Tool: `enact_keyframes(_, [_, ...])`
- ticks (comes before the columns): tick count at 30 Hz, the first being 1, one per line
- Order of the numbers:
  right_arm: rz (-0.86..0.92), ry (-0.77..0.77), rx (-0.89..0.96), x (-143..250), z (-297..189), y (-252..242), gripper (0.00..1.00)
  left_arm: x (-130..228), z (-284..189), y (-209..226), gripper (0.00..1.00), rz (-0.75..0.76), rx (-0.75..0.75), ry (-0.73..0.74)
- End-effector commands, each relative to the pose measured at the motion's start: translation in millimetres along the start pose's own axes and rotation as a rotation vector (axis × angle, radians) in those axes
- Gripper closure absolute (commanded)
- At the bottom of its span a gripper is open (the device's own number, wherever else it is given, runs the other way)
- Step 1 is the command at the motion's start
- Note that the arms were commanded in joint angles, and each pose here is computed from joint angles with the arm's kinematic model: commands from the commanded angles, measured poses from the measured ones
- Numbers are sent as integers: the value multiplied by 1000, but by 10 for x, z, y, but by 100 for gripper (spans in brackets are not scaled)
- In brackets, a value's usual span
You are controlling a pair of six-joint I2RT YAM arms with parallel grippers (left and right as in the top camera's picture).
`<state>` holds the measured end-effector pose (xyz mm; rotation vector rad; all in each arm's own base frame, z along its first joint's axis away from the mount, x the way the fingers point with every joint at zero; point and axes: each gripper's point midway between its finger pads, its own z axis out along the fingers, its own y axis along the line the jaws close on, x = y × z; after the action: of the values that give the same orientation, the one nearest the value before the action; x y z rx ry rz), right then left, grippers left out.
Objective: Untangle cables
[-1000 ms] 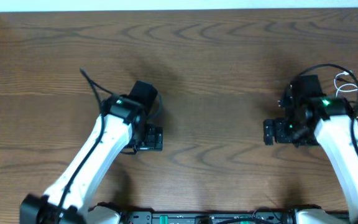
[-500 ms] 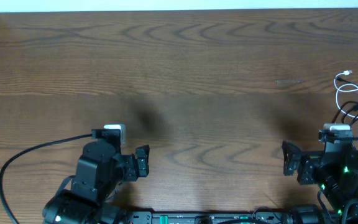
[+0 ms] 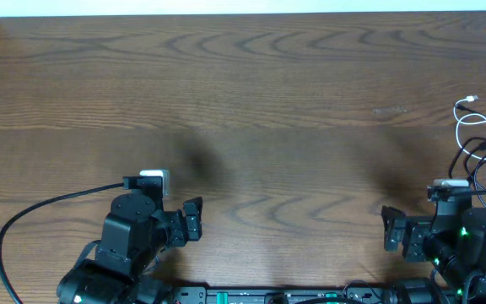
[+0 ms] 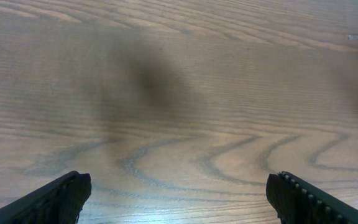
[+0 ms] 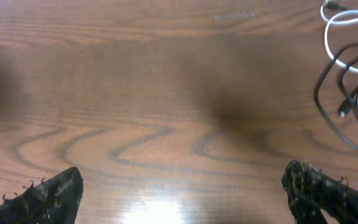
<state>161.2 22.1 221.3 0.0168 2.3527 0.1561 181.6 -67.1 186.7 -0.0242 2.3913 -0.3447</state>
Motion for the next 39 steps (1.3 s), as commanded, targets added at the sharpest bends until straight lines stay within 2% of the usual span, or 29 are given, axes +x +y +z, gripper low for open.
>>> enact_keyframes(1, [-58, -95, -5, -201, 28, 19, 1, 12, 2, 14, 4, -2, -5, 0])
enact_keyframes(3, [-135, -232, -11, -452, 57, 52, 1, 13, 2, 15, 5, -2, -5, 0])
enact_keyframes(6, [-158, -445, -21, -700, 41, 85, 1, 12, 2, 14, 4, -2, -5, 0])
enact_keyframes(13, [-166, -842, -42, -796, -21, 97, 1, 12, 2, 14, 5, -2, -5, 0])
enact_keyframes(24, [-170, -1129, -10, -818, 128, 21, 1, 12, 2, 14, 5, -2, -5, 0])
enact_keyframes(30, [-215, -1078, 59, -713, 337, -77, 1, 12, 2, 14, 4, -2, -5, 0])
enact_keyframes(34, [-223, -906, 107, -494, 680, -213, 1, 12, 2, 14, 5, -2, -5, 0])
enact_keyframes(36, [-221, -759, 106, -254, 946, -255, 1, 12, 2, 14, 4, -2, -5, 0])
enact_keyframes(39, [-218, -701, 100, -147, 1042, -266, 1, 12, 2, 14, 4, -2, -5, 0])
